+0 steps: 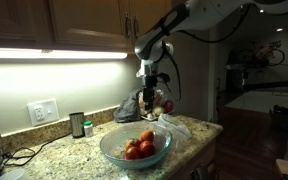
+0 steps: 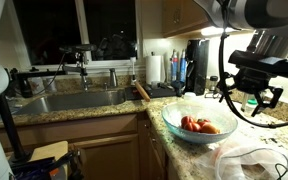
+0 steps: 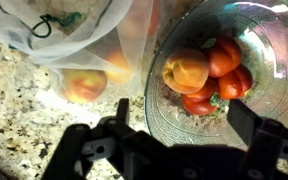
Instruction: Move a peach from the bag to the bowl
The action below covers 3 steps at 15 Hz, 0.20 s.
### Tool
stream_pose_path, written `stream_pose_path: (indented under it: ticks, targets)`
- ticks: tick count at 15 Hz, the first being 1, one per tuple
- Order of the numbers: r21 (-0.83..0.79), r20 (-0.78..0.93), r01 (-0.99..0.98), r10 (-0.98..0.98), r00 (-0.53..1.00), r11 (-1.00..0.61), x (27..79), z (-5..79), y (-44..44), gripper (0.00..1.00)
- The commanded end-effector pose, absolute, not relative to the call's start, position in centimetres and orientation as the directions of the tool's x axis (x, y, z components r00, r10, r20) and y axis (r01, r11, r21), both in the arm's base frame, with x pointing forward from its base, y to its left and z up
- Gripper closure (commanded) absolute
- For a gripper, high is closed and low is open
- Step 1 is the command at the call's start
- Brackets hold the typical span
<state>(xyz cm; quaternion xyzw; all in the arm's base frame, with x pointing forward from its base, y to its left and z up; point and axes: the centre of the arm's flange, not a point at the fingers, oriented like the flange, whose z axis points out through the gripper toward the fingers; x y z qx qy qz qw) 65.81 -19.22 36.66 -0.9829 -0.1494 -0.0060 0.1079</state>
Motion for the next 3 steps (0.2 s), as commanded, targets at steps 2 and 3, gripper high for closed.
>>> stream_pose_path:
  ticks: [2, 3]
  targets:
    - [-0.211, 0.042, 0.292, 0.290, 0.956, -0.933, 65.76, 36.49, -19.20, 0.00]
    - [-0.211, 0.042, 0.291, 0.289, 0.956, -0.933, 65.73, 36.41, -19.21, 0.00]
